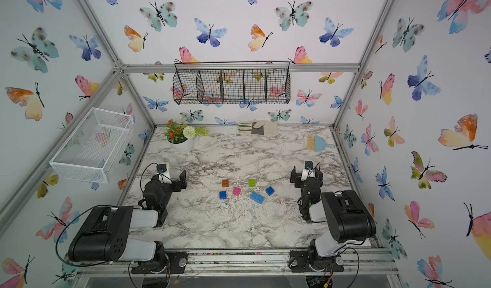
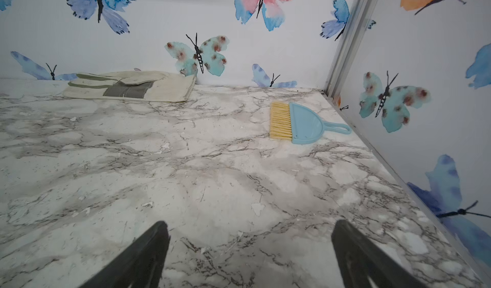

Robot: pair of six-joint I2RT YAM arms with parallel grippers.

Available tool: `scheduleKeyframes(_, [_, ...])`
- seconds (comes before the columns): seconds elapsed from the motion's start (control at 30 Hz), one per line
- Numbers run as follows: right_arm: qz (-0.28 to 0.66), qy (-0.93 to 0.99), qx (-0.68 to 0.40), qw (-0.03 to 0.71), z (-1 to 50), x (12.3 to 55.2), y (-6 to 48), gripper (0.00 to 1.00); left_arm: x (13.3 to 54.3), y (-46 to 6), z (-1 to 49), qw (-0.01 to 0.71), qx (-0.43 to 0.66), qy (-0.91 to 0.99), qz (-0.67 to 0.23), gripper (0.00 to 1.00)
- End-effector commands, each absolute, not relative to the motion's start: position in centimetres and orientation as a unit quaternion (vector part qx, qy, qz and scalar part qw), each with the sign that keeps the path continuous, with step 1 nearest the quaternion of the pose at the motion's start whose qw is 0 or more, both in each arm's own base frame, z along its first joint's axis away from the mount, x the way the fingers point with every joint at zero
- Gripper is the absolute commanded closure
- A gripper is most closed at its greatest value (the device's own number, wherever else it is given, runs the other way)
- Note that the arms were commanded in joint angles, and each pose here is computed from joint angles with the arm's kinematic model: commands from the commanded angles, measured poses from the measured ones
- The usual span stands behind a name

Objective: Assemble the letter y with lego
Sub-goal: Pick up the lego brick from the center of the board.

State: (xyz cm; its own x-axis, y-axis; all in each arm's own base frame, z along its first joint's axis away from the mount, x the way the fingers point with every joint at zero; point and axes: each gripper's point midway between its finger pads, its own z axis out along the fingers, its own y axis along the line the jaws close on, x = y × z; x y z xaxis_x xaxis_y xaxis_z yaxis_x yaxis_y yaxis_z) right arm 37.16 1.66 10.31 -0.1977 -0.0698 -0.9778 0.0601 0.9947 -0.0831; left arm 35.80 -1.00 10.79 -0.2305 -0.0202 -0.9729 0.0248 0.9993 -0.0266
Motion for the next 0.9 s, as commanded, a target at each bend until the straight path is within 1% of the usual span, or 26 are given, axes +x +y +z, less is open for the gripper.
scheduleKeyframes(0.0, [-0.056, 0.769, 0.008, 0.637, 10.7, 37.5, 1.3, 0.01, 36.2, -1.1, 11.7, 0.628, 0.005, 0.778, -0.025, 0.02])
scheduleKeyframes(0.67, [-0.054, 0.770, 0.007, 0.635, 10.7, 37.5, 1.3, 0.01, 36.2, -1.0, 11.6, 0.628, 0.003, 0.778, -0.025, 0.02])
scheduleKeyframes(0.8, [-0.074, 0.759, 0.047, 0.645, 11.4, 37.2, -0.1, 0.01, 36.3, -1.0, 11.7, 0.628, 0.005, 0.778, -0.032, 0.02])
scheduleKeyframes(0.83, [-0.078, 0.765, 0.048, 0.637, 11.2, 37.4, -0.2, 0.05, 36.3, -1.0, 11.7, 0.627, 0.006, 0.778, -0.033, 0.02])
scheduleKeyframes(0.87, [-0.079, 0.770, 0.048, 0.632, 11.1, 37.5, -0.2, 0.11, 36.3, -1.0, 11.7, 0.627, 0.007, 0.778, -0.035, 0.02])
